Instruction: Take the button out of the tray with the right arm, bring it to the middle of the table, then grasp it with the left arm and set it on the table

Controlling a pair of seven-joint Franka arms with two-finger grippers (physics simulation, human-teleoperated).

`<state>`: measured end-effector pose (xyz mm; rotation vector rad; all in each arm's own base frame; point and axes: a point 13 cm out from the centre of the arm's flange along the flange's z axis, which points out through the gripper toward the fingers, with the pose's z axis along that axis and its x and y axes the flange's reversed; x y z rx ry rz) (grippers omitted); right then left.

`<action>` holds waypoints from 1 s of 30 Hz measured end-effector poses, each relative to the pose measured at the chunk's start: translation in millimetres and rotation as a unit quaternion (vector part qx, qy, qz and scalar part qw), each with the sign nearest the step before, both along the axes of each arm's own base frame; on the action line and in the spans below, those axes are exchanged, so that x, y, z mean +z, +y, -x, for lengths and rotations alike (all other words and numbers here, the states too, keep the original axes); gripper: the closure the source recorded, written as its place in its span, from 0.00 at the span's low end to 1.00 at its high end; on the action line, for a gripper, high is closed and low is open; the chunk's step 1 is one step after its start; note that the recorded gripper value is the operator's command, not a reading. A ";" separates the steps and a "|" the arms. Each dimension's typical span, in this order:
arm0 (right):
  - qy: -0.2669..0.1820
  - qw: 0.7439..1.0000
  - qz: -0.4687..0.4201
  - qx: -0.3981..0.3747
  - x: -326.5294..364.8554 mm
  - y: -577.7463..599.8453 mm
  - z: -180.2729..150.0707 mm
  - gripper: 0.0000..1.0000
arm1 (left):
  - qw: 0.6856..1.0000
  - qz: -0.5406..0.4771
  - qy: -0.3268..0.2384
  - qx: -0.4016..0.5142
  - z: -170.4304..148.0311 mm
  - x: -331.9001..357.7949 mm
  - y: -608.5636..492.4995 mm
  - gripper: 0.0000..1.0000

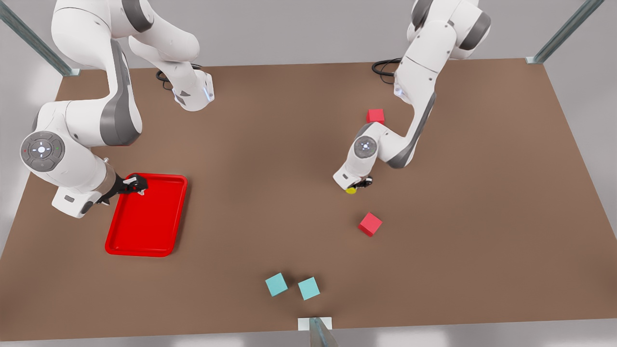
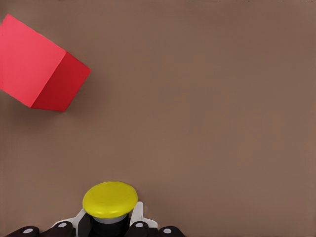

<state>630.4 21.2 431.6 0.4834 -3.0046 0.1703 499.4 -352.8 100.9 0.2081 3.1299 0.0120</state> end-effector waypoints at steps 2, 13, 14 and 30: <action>0.000 1.000 0.000 0.000 0.0 -0.5 0.0 0.00 | 1.000 -0.015 0.009 0.023 3.1 5.8 5.5 0.50; -0.001 1.000 0.007 0.013 0.8 11.9 0.4 0.00 | 0.921 -0.221 -0.112 0.302 -40.9 30.8 94.8 0.51; -0.001 1.000 0.007 0.013 0.8 12.1 0.4 0.00 | 0.901 -0.251 -0.123 0.331 -37.3 24.6 110.3 0.51; 0.000 1.000 0.007 0.015 0.7 13.8 1.2 0.00 | 0.627 -0.356 -0.454 0.523 -36.2 1.7 212.3 0.52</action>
